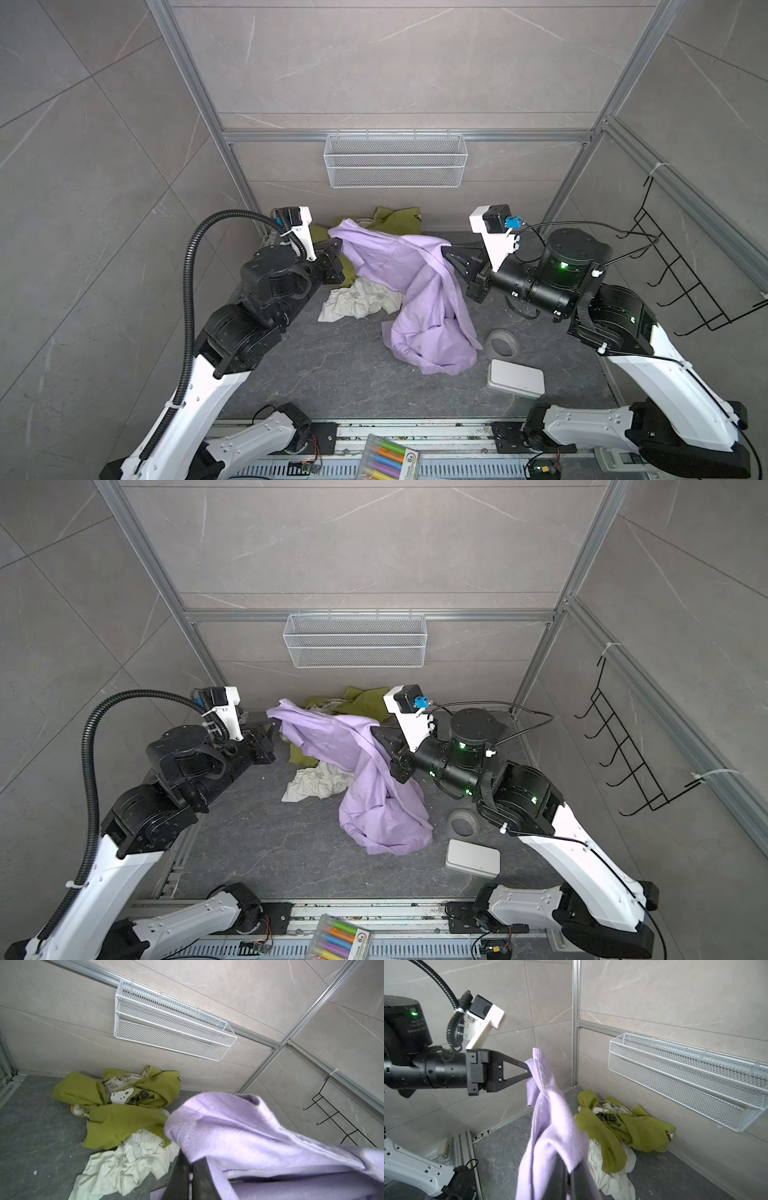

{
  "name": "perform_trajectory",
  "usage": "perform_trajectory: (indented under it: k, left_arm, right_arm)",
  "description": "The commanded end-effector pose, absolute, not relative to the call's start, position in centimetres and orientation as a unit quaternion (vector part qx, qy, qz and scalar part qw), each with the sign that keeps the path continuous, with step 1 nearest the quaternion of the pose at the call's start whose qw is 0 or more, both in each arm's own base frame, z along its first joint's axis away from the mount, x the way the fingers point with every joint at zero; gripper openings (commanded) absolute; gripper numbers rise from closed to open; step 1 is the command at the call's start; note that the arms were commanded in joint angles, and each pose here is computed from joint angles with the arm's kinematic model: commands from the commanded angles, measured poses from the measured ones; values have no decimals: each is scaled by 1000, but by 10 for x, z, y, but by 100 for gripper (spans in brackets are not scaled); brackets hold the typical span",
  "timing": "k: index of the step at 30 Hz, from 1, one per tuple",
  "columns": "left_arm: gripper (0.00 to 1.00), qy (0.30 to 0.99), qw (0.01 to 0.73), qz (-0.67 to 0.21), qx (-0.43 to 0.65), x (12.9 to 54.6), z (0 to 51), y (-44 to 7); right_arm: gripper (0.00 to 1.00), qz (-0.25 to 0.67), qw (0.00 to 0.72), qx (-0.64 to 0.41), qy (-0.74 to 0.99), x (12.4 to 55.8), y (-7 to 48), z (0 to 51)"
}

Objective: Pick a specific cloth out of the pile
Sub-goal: 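Carry the lavender shirt with both grippers toward the robot and lower it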

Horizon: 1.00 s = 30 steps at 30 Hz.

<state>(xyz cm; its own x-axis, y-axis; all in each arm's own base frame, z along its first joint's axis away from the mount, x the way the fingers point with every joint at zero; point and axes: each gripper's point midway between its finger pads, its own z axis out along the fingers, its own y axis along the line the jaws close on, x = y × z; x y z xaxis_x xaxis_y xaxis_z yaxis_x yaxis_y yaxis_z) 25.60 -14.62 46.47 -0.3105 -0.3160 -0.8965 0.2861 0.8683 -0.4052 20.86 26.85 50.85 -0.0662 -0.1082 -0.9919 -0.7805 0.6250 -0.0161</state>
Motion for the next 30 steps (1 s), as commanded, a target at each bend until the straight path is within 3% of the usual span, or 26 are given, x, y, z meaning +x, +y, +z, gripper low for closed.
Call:
perform_trajectory:
  k: [1, 30]
  left_arm:
    - [0, 776, 568, -274, -20, 248, 455, -148]
    - [0, 875, 416, -224, -108, 206, 264, -116]
  right_arm:
    - [0, 271, 600, -317, 683, 205, 254, 507]
    - [0, 283, 446, -318, 787, 215, 290, 315]
